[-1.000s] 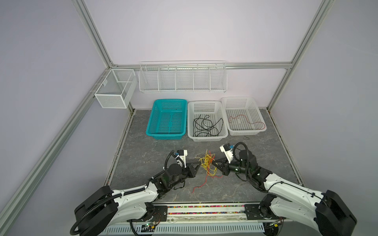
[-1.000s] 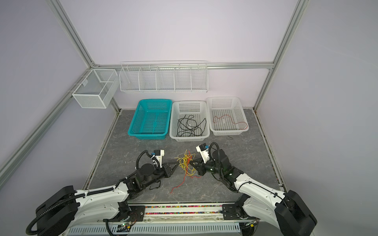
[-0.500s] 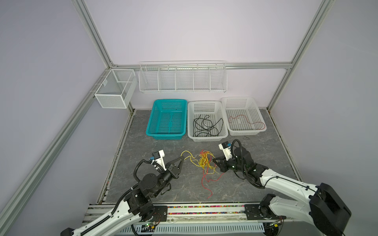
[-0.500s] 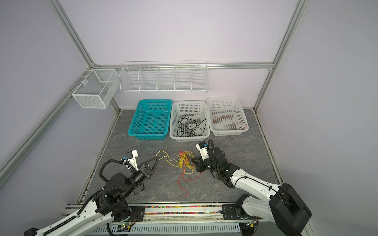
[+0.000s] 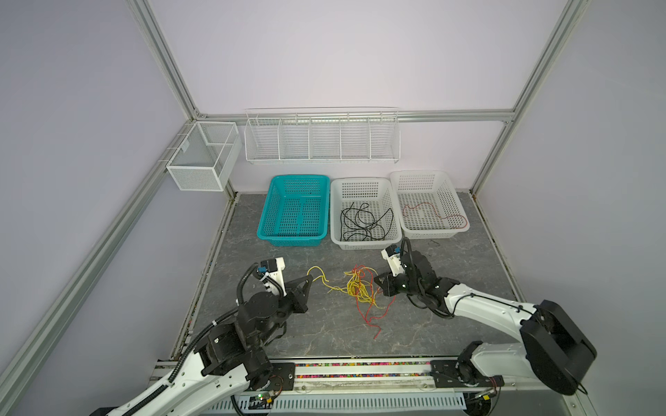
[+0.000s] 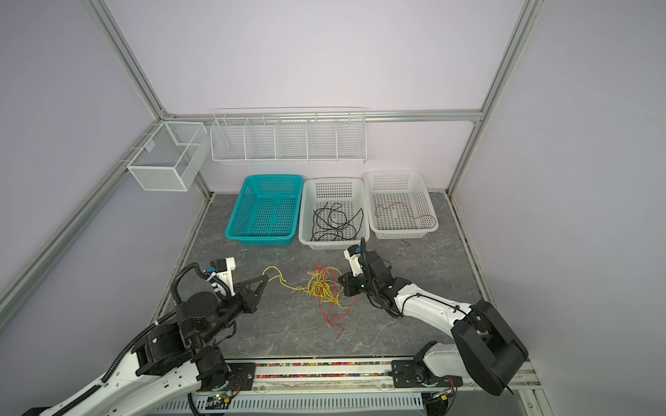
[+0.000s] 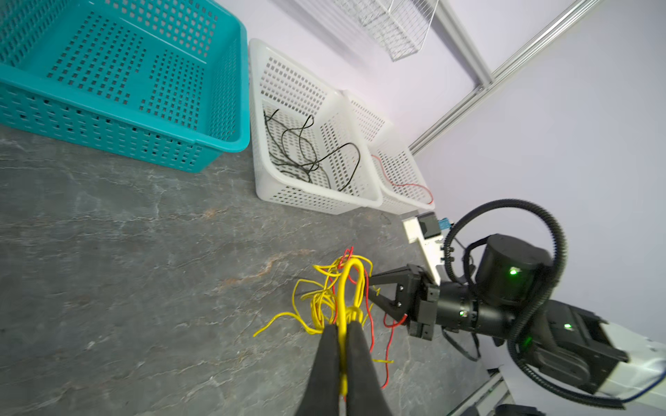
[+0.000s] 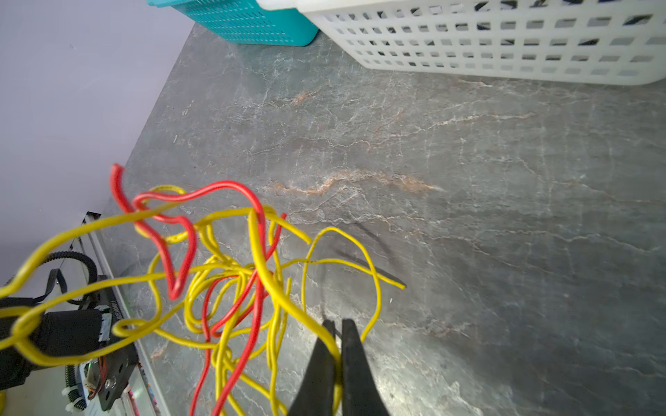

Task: Untangle the cables

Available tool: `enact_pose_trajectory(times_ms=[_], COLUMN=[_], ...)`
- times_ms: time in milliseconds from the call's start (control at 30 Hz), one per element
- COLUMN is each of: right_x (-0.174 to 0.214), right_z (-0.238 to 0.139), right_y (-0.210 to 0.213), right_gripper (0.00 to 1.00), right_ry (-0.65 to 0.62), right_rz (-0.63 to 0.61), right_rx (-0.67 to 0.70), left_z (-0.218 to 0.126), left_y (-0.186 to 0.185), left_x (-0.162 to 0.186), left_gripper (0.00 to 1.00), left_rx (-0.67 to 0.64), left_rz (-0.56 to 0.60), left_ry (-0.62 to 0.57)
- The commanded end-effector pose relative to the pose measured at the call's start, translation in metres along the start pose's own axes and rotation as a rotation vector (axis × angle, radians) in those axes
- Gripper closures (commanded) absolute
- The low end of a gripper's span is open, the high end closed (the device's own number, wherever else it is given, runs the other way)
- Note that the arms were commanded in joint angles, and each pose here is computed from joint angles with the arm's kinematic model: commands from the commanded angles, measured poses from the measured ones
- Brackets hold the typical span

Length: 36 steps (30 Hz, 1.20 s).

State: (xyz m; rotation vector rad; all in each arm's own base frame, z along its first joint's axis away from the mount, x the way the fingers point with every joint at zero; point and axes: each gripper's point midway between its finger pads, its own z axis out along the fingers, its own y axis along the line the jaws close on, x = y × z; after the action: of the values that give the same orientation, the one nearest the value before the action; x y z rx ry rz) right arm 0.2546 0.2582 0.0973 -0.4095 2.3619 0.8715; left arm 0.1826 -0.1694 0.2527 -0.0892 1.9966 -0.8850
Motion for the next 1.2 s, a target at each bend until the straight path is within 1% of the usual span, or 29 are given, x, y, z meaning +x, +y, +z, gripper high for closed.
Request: enact_pose_trajectory(times_ms=[0,67,133,167,233,267,333,433,533,600,633,700,800,967,1067,1167], right_x=[0.011,0.008,0.006,0.005,0.002,-0.001,-0.007,-0.016,-0.019,-0.021,-0.021,-0.022,-0.022,-0.017,-0.018,-0.016], right_z=[-0.007,-0.011,-0.015,-0.018,-0.024,-0.027,-0.033,-0.044,-0.049,-0.050,-0.050,-0.053,-0.058,-0.071,-0.082,-0.089], right_y=[-0.013,0.001,0.014,0.019,0.027,0.031,0.033,0.039,0.051,0.053,0.048,0.043,0.046,0.043,0.049,0.057], right_gripper=[0.91,0.82,0.71,0.65,0.56,0.53,0.49,0.46,0.45,0.45,0.45,0.46,0.49,0.45,0.41,0.44], right_ry=[0.010,-0.009,-0.024,-0.036,-0.061,-0.079,-0.100,-0.132,-0.115,-0.096,-0.089,-0.083,-0.054,0.000,0.022,0.047], right_rz=[0.020,-0.007,-0.037,-0.056,-0.077,-0.088,-0.097,-0.102,-0.119,-0.119,-0.098,-0.071,-0.053,-0.047,-0.051,-0.047], right_rx=[0.032,-0.038,-0.092,-0.112,-0.139,-0.152,-0.147,-0.151,-0.160,-0.128,-0.095,-0.055,-0.050,0.004,0.003,-0.028], left_z=[0.001,0.007,0.011,0.013,0.016,0.018,0.020,0.024,0.028,0.030,0.031,0.032,0.035,0.033,0.032,0.035], left_y=[0.013,0.013,0.012,0.012,0.012,0.012,0.011,0.012,0.013,0.014,0.015,0.016,0.021,0.035,0.044,0.047], left_x=[0.005,0.013,0.018,0.020,0.023,0.025,0.030,0.037,0.046,0.049,0.050,0.053,0.058,0.060,0.064,0.070], left_gripper=[1.00,1.00,1.00,1.00,1.00,1.00,1.00,1.00,1.00,1.00,1.00,1.00,1.00,1.00,1.00,1.00], left_rx=[-0.098,-0.095,-0.086,-0.082,-0.078,-0.075,-0.069,-0.063,-0.047,-0.043,-0.042,-0.050,-0.075,-0.153,-0.193,-0.199], left_rz=[0.059,0.046,0.028,0.015,-0.010,-0.019,-0.028,-0.052,-0.088,-0.104,-0.107,-0.107,-0.096,-0.070,-0.053,-0.052], left_ry=[0.050,0.077,0.087,0.088,0.090,0.096,0.114,0.137,0.149,0.152,0.154,0.161,0.177,0.183,0.194,0.207])
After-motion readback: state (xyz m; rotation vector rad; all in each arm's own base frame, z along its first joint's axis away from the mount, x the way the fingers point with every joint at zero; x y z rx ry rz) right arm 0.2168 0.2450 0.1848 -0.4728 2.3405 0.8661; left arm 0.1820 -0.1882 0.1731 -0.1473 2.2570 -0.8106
